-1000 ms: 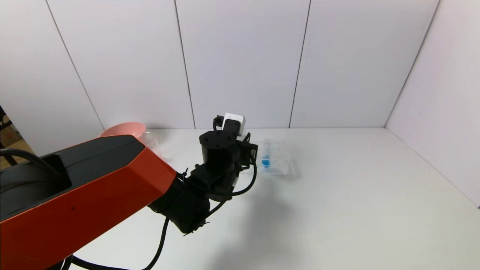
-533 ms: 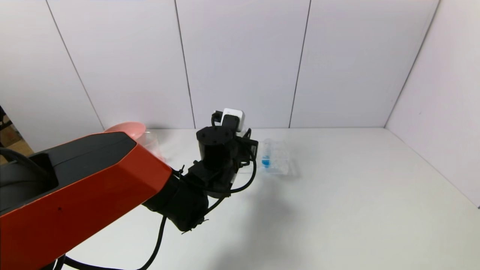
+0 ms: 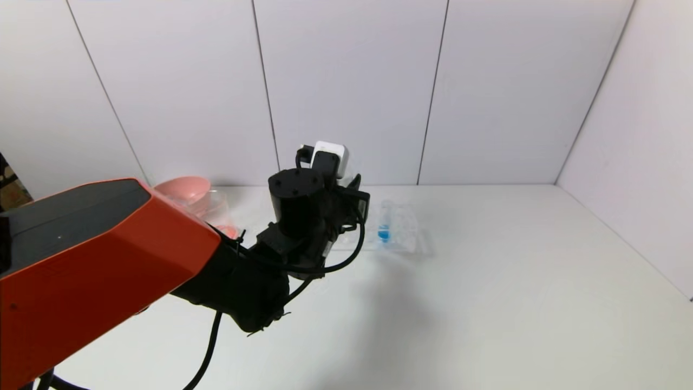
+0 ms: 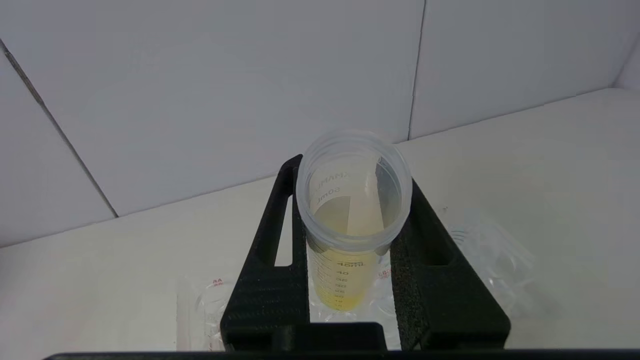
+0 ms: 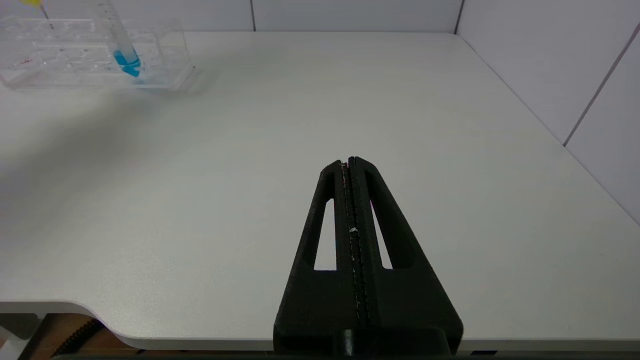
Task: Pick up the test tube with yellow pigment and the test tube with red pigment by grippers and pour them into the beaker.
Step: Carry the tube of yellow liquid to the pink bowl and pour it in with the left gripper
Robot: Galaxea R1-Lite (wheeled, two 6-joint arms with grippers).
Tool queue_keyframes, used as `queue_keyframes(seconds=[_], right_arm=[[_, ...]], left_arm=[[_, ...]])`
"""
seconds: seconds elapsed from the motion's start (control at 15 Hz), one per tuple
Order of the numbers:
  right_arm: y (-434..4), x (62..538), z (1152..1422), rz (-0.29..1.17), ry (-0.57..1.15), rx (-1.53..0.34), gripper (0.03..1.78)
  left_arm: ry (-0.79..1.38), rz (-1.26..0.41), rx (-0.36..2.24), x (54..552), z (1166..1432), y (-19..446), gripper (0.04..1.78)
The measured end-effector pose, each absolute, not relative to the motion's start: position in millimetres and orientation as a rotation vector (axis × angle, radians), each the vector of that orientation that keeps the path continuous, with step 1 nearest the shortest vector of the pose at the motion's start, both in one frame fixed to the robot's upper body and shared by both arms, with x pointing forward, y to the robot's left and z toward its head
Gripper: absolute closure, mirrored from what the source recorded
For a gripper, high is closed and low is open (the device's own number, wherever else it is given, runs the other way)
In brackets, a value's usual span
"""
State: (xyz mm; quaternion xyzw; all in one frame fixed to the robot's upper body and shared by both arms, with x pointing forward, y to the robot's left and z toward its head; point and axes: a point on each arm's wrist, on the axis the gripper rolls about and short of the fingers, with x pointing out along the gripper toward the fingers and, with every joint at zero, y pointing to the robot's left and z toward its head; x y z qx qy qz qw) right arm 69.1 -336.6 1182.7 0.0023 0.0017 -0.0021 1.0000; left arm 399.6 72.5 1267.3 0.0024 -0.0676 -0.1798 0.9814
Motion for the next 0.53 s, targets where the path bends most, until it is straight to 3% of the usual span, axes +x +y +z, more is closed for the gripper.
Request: queue_keyframes(seconds=[0.53], right_arm=[[-336.6,69.1,1182.7,-0.004,0.003,0.005,1.70]], left_arm=[[-0.138,-0.292,0.031,388.9,1332.4,133.9,1.35]])
